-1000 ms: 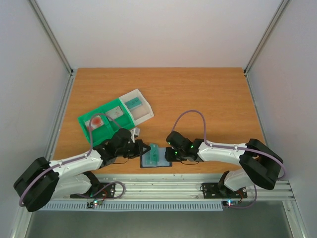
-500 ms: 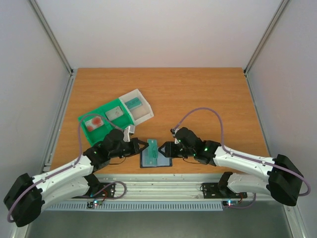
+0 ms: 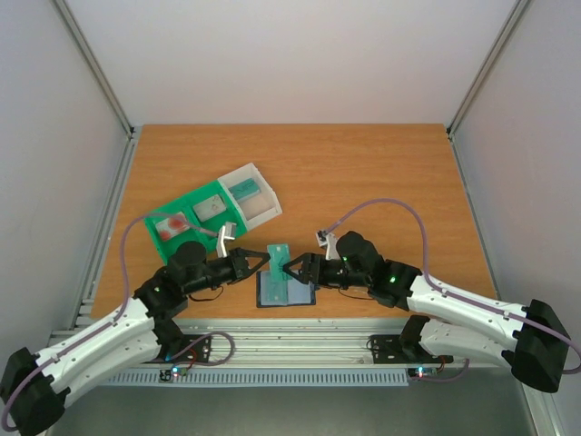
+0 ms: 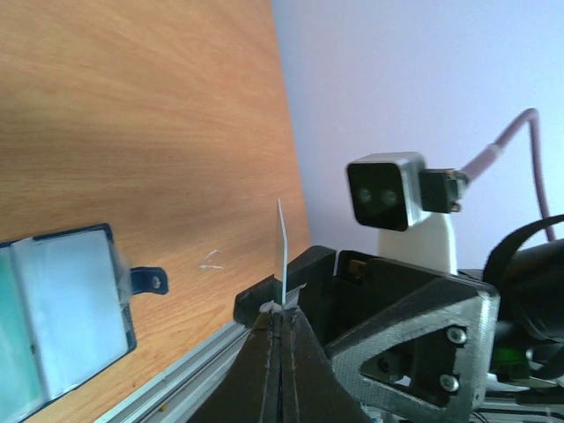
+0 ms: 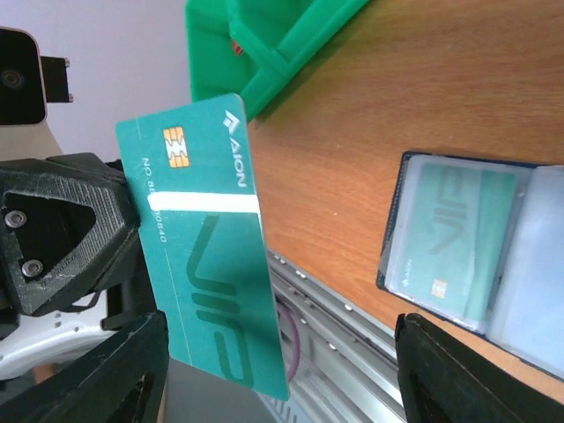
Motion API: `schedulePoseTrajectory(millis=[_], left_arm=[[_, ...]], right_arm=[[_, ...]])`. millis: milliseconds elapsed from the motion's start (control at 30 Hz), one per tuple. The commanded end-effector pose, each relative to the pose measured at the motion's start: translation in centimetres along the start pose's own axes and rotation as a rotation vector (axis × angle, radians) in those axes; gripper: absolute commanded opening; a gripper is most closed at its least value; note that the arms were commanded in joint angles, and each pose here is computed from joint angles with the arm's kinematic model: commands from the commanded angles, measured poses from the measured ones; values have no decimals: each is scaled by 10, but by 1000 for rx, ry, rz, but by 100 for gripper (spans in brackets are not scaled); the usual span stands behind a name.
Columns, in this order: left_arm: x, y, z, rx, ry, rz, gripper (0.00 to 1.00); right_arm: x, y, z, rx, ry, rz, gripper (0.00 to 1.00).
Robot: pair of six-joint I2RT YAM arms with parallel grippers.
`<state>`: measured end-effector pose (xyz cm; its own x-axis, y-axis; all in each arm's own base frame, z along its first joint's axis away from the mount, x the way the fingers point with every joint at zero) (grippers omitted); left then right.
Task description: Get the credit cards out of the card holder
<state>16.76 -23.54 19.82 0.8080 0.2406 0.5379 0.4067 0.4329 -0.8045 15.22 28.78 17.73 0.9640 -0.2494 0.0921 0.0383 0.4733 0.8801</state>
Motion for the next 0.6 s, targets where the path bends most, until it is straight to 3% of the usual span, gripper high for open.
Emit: schedulePoseTrajectory(millis=[0,367,500,567], left_arm=[[9,-22,4,-113,-54,12,0],[9,-22,5,-146,-73,33,0],[7,-22,5,-148,-64,22,0],[5,-22,5,-150,-54,15,8]], right_arm=[[-3,22,3,88,32,-17,67],[-8,35,10,174,46,54,12],[-12,36,15,185,59,101,1],[-15,37,19,189,66,137,1]])
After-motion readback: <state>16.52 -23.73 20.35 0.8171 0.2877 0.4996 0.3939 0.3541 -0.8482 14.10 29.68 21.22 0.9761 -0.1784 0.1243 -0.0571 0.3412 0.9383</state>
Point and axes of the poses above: each gripper's point midway between its finger pads, its own z axis back along the fingers, its own y axis along the line the jaws close on, x = y × z, the point moved 1 cm from there along z, back along the fingers, and after that the axes turned 15 degrees about -z, right-handed, at the moved point
